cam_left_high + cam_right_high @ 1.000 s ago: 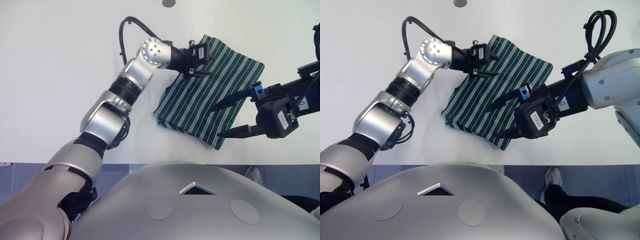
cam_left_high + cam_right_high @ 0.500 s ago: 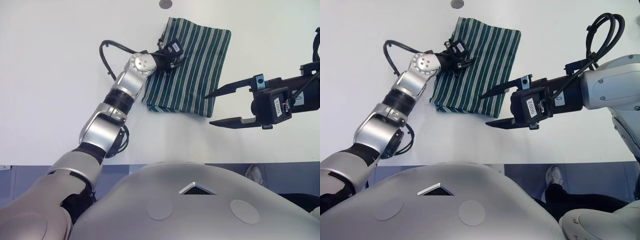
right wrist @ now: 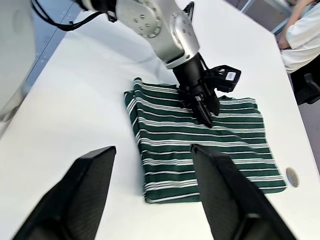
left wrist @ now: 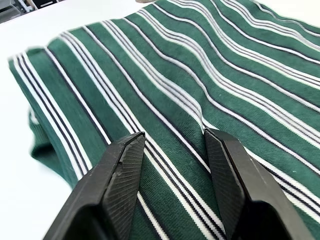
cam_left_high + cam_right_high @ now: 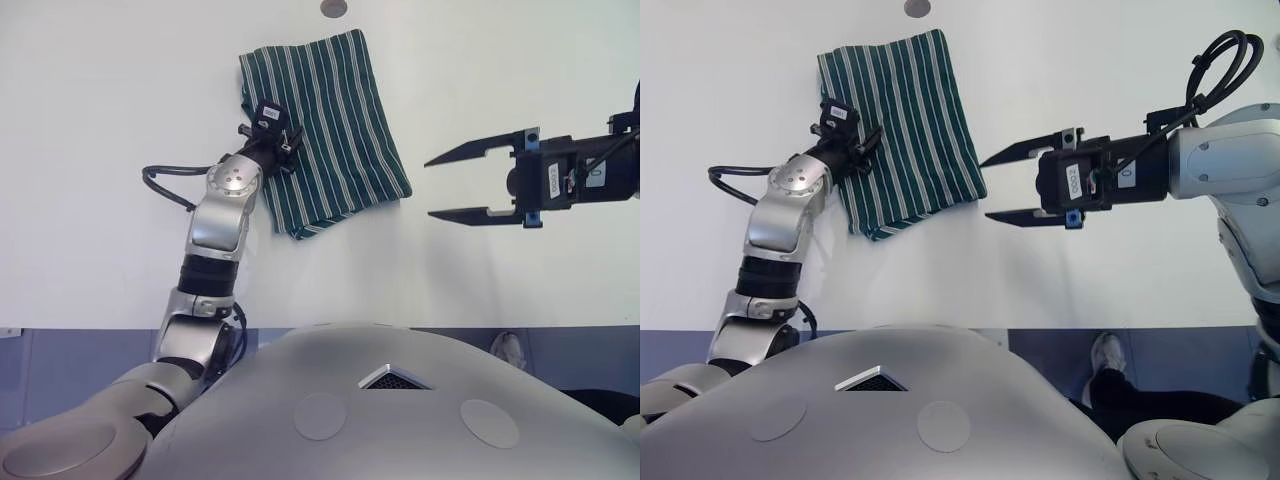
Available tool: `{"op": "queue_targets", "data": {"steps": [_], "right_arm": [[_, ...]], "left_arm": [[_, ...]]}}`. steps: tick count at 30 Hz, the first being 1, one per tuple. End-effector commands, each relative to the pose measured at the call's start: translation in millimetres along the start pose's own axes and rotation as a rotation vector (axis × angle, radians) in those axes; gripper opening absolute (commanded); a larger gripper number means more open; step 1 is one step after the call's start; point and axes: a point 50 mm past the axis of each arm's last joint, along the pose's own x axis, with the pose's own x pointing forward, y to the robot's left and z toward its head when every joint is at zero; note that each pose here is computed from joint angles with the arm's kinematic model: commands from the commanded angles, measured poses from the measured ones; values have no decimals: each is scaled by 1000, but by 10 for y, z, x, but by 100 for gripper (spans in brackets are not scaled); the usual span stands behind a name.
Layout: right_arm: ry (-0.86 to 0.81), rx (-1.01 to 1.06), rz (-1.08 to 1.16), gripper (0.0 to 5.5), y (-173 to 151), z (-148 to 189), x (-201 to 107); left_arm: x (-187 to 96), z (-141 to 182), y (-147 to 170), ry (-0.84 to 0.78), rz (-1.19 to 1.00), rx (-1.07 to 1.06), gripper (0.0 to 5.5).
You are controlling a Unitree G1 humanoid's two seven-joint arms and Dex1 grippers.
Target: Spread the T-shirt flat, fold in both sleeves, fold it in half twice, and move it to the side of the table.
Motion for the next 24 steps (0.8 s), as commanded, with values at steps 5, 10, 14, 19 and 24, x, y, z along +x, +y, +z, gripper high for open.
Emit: {"op": "queue_targets", "data": {"steps": [5,10,14,19,24], "right_arm": [[170,-426,-359,283,-371,-582,-167],[298,-634,-188,353,20,-1189,-167],[286,-674,-111,428,103,-1399,17],[237,-726,-89,492,161,-1516,335],[118,-753,-133,492,288,-1470,436]], "left_arm": [[-481,1204,196,-651,-80,602,235],[-859,-129,276,-525,-458,976,322],[-1077,-823,224,-412,-647,1027,400],[-1236,-1050,188,-484,-707,1024,462],[-1189,-784,272,-666,-554,1011,462]]}}
